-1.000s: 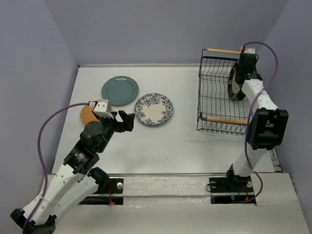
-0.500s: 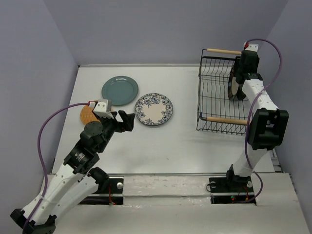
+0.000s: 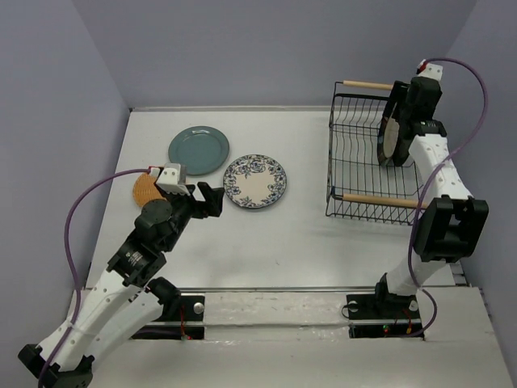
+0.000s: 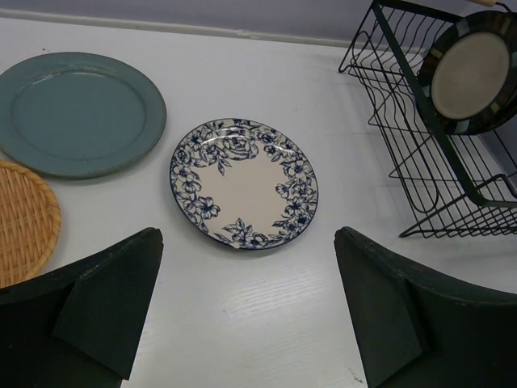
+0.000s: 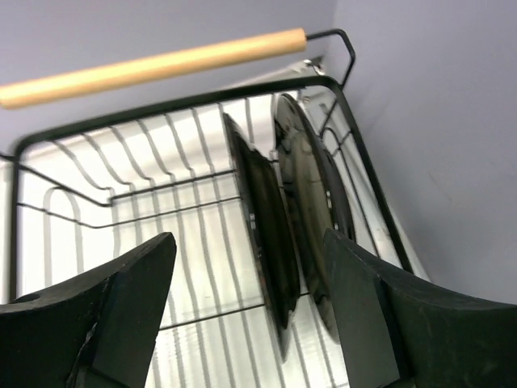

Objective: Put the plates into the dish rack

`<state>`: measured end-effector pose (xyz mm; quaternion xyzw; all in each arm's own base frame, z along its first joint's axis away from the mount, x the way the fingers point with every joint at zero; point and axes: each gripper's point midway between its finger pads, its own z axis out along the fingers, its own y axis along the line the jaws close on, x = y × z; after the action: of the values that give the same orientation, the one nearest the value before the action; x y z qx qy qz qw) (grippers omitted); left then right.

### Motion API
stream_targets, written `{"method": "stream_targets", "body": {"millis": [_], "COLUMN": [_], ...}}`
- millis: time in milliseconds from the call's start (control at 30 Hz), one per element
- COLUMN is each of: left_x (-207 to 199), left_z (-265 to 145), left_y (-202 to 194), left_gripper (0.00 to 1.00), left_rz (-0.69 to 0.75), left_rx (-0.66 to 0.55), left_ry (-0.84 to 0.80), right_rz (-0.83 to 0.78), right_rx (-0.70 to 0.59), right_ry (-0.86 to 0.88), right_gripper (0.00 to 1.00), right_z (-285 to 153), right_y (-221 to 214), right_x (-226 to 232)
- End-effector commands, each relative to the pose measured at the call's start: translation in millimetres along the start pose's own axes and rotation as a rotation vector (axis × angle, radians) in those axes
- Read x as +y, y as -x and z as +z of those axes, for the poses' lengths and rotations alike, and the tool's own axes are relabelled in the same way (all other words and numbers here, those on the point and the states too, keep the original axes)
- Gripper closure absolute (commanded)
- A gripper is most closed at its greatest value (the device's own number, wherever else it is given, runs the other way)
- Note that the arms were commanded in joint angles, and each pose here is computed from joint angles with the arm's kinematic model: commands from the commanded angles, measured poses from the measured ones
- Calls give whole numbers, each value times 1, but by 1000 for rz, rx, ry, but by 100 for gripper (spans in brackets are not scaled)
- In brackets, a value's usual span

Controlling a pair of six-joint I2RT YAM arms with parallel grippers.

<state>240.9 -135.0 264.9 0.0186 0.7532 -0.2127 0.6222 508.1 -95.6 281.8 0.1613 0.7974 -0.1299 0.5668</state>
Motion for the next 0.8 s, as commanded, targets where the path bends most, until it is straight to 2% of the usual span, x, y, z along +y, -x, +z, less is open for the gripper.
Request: {"method": "stream_targets", "body": {"millis": [0, 133, 200, 333, 467, 533, 700, 767], "left_x": [-11, -14, -13, 3, 8, 14, 36, 51], "left_z": [12, 29, 44, 56, 72, 81, 103, 115], "left_y": [10, -15, -40, -75, -102, -119, -128, -134], "left_gripper": [1, 1, 1, 1, 3, 8, 20, 22], "left_rz": [-31, -61, -104, -233, -433, -479, -571, -577], "left_rx": [-3, 104, 208, 331, 359, 380, 323, 308], "left_ry": [-20, -34, -35, 2, 38, 75, 200, 259], "right_rz": [128, 162, 171, 196, 232, 253, 247, 246], "right_rx": [-70, -81, -73, -71, -53, -41, 17, 27], "right_ry": [130, 275, 370, 503, 650, 709, 861, 905], "right_gripper": [19, 13, 13, 13, 13, 13, 13, 13], "right_z": [-38, -81, -108, -155, -201, -217, -256, -270], "right_y": [37, 38, 32, 25, 11, 8, -19, -25], "right_x": [18, 60, 89, 124, 138, 142, 160, 165]}}
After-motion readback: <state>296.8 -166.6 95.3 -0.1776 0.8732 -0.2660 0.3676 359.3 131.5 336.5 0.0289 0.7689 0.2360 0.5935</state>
